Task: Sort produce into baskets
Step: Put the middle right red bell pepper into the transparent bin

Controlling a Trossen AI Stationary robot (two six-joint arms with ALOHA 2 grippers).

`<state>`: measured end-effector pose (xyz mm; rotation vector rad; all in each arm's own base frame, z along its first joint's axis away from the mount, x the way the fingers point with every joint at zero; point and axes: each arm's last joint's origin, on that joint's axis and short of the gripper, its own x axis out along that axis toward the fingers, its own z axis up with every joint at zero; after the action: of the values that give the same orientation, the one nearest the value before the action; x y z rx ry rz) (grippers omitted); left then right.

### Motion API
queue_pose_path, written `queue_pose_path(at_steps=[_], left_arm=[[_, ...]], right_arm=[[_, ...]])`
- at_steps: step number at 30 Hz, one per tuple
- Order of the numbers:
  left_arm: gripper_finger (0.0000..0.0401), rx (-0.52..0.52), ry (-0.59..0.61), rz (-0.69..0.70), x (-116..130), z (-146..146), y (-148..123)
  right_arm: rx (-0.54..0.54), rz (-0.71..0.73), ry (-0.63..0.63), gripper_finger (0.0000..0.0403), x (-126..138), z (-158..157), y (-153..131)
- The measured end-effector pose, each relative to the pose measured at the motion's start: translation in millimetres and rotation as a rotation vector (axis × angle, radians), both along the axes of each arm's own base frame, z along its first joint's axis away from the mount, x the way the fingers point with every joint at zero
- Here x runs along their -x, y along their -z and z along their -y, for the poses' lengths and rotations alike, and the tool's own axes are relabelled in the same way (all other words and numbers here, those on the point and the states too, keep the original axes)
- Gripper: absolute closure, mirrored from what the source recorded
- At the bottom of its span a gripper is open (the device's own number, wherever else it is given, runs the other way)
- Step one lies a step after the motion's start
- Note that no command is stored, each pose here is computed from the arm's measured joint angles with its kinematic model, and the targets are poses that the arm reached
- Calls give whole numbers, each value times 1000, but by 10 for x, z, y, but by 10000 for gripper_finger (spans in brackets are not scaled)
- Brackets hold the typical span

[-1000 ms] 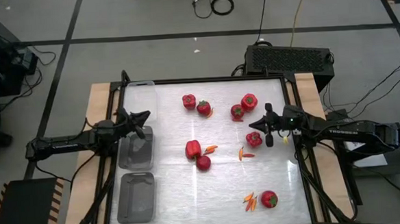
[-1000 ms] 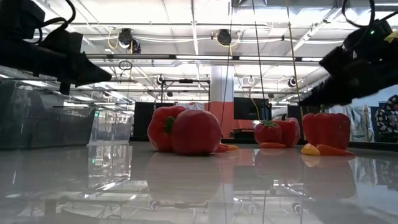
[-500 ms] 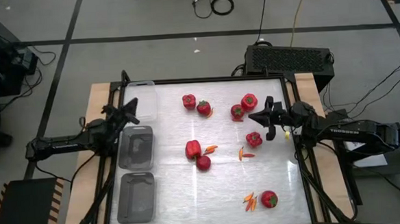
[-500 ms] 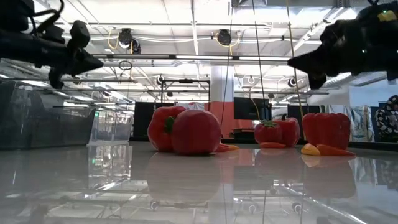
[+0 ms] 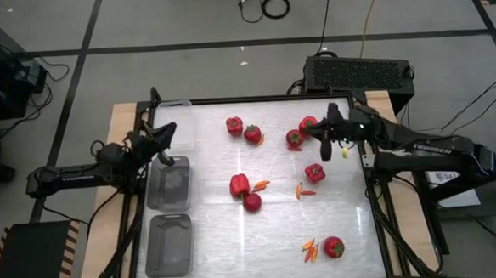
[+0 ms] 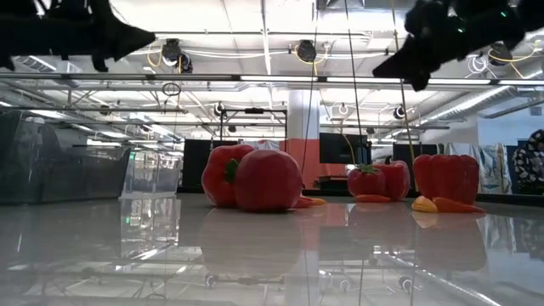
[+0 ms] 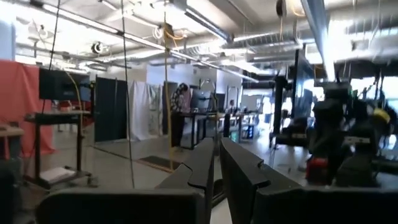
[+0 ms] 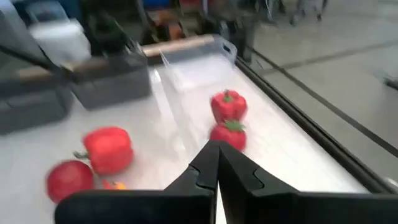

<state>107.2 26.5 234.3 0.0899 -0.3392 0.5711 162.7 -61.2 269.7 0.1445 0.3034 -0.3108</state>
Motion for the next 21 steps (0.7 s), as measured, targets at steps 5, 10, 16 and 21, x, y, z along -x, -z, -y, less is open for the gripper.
queue_pose_path(at_steps=[5,10,16,21], left_arm=[[366,-78,21,-154,-144,-6,-206],[356,-49,60,-397,-281,-13,-180],[276,-38,84,-530,-381,7,-44],[184,-50,174,-545,-456,74,-11]], right_arm=[[-2,-189,49,393,-183,94,-206],[-127,-378,76,341,-375,169,-333],[-315,-585,157,250,-581,250,-477],[-484,-746,228,189,-702,286,-524]])
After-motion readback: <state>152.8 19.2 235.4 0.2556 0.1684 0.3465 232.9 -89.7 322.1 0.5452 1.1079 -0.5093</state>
